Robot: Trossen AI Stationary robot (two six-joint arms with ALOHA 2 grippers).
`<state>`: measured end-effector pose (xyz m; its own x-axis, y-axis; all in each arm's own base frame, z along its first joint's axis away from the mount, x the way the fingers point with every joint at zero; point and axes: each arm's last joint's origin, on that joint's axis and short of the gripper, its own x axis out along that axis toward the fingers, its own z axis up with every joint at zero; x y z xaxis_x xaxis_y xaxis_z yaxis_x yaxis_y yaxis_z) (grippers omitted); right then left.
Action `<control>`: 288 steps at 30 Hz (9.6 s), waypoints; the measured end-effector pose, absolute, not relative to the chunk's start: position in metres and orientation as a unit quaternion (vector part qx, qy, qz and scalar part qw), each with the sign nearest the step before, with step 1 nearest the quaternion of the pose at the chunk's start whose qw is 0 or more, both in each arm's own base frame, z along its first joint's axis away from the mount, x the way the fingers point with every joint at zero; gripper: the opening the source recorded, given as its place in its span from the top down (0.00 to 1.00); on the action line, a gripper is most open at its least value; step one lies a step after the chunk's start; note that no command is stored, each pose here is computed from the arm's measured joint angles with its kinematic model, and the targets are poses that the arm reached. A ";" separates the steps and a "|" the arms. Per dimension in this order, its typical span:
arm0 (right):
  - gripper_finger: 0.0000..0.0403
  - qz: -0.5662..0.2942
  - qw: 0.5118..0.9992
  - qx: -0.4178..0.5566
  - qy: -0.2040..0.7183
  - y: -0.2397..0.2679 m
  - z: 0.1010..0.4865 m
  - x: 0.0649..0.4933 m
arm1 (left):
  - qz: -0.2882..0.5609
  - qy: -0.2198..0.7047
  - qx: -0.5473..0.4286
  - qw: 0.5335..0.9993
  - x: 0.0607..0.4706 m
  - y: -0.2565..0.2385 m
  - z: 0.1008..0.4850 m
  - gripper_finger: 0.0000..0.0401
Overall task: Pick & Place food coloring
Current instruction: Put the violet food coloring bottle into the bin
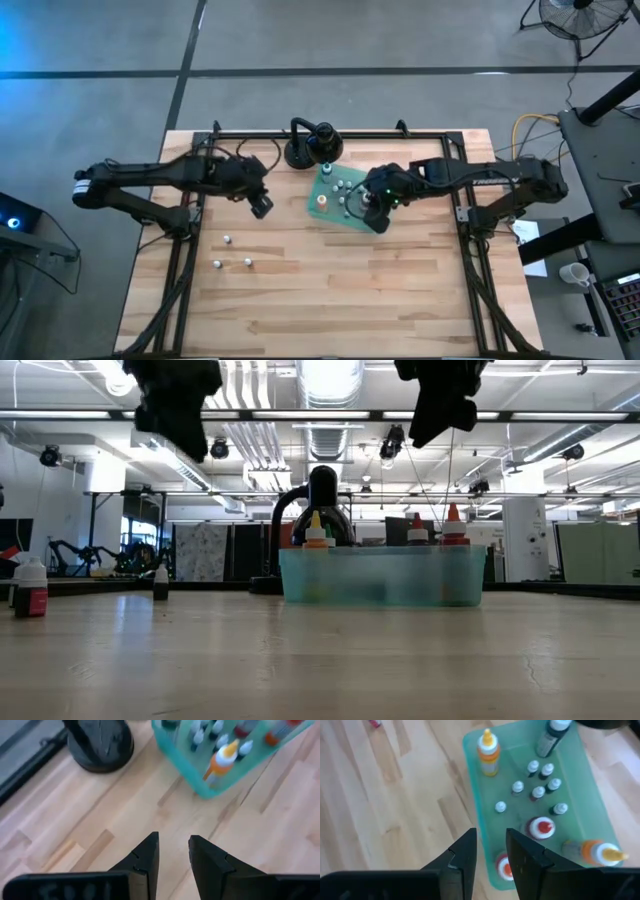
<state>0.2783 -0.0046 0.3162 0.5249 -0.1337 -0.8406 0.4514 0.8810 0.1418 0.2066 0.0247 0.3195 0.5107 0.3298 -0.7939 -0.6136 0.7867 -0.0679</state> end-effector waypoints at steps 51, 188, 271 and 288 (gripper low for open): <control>0.82 -0.259 0.849 0.172 0.427 0.033 0.345 0.216 | 0.327 0.535 -0.350 0.696 0.188 0.087 0.180 0.80; 0.83 -0.281 0.848 0.161 0.419 0.031 0.344 0.216 | 0.270 0.348 -0.253 0.861 0.257 0.070 0.295 0.94; 0.84 -0.315 0.832 0.140 0.435 0.029 0.325 0.213 | 0.061 0.533 0.104 0.837 0.422 0.026 0.245 0.93; 0.84 -0.320 0.830 0.151 0.431 0.029 0.326 0.213 | 0.013 0.561 0.093 0.822 0.423 0.029 0.230 0.93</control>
